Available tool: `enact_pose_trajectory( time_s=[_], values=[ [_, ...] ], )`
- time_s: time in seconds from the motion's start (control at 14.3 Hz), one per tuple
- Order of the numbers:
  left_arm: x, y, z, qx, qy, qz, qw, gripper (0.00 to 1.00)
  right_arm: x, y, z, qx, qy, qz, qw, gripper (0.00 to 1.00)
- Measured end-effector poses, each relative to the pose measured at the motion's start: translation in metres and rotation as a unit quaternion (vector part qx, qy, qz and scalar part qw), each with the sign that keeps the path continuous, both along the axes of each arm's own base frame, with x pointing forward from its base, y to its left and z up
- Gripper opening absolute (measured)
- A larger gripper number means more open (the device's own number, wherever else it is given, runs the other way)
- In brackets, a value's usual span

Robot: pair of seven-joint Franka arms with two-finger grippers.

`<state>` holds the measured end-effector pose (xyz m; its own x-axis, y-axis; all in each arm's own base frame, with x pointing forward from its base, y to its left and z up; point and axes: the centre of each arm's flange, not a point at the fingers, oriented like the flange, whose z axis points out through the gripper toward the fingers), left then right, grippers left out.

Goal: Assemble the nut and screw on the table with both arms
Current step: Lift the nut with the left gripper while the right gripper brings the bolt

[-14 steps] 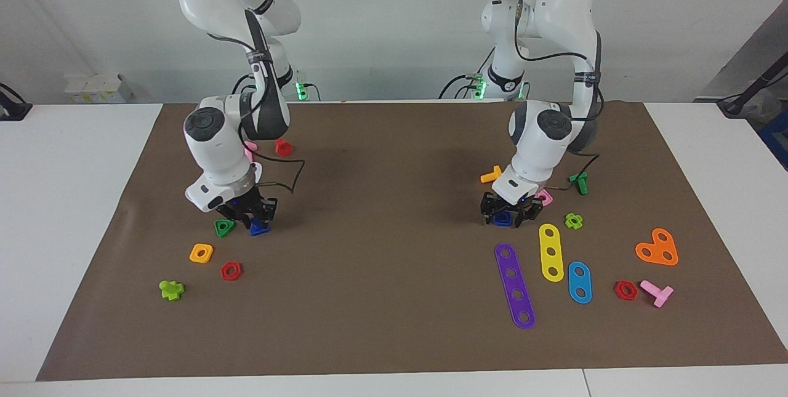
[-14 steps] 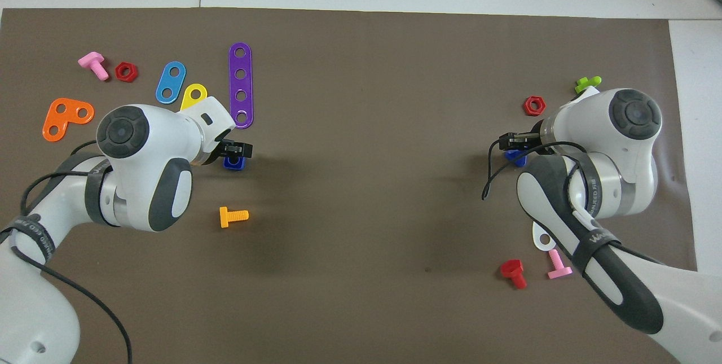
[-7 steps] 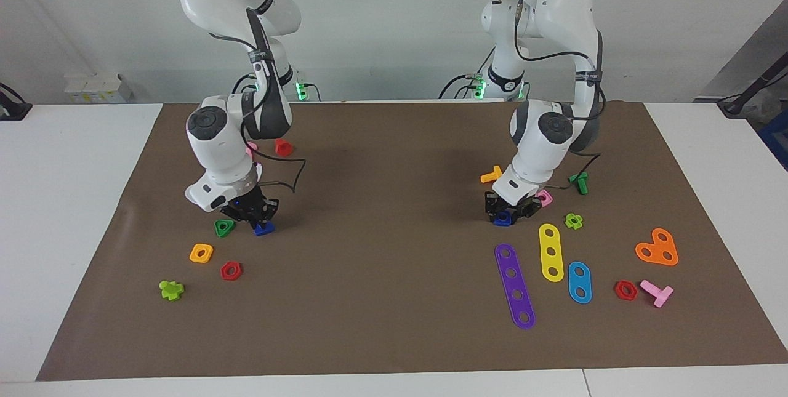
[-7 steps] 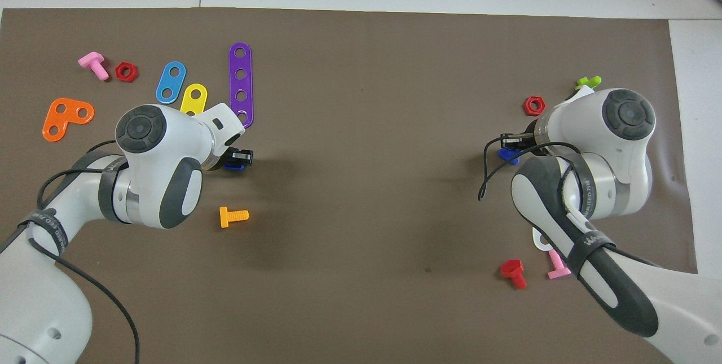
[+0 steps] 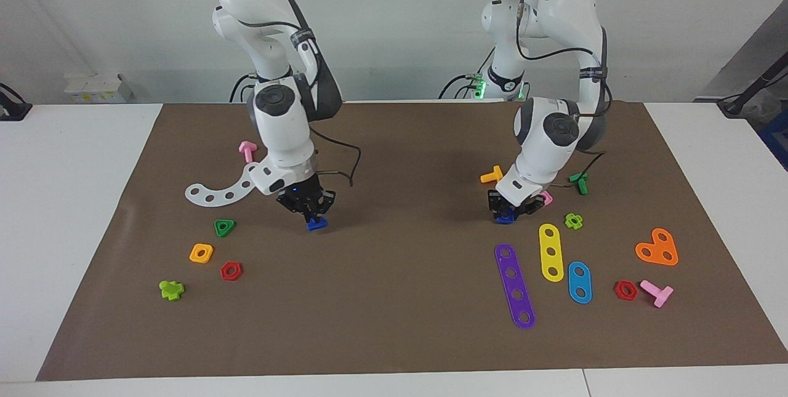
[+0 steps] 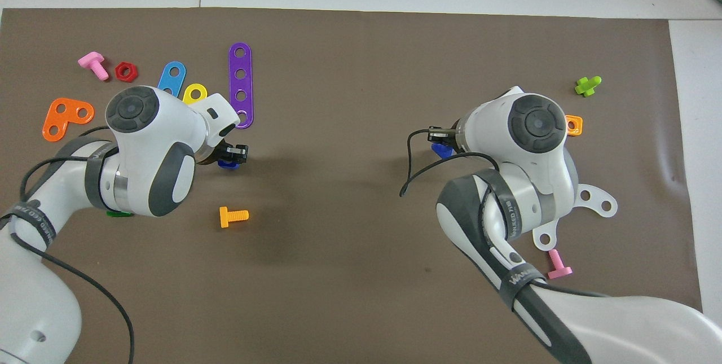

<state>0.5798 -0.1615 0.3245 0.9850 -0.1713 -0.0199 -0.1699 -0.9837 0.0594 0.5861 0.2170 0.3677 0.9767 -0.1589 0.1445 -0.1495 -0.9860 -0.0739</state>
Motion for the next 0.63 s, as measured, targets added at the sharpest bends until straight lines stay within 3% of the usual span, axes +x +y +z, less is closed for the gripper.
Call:
enact_pose_trajectory(
  time_s=[0.35,0.63],
  values=[
    [0.012,-0.002,0.042,0.005,0.020,0.011,1.000,0.47,-0.011,0.091,0.003,0.015,0.008,-0.035,0.999,0.18],
    [0.018,-0.012,0.072,0.007,0.028,0.056,0.998,0.47,-0.018,0.146,-0.020,0.015,0.021,-0.041,0.999,0.18]
  ],
)
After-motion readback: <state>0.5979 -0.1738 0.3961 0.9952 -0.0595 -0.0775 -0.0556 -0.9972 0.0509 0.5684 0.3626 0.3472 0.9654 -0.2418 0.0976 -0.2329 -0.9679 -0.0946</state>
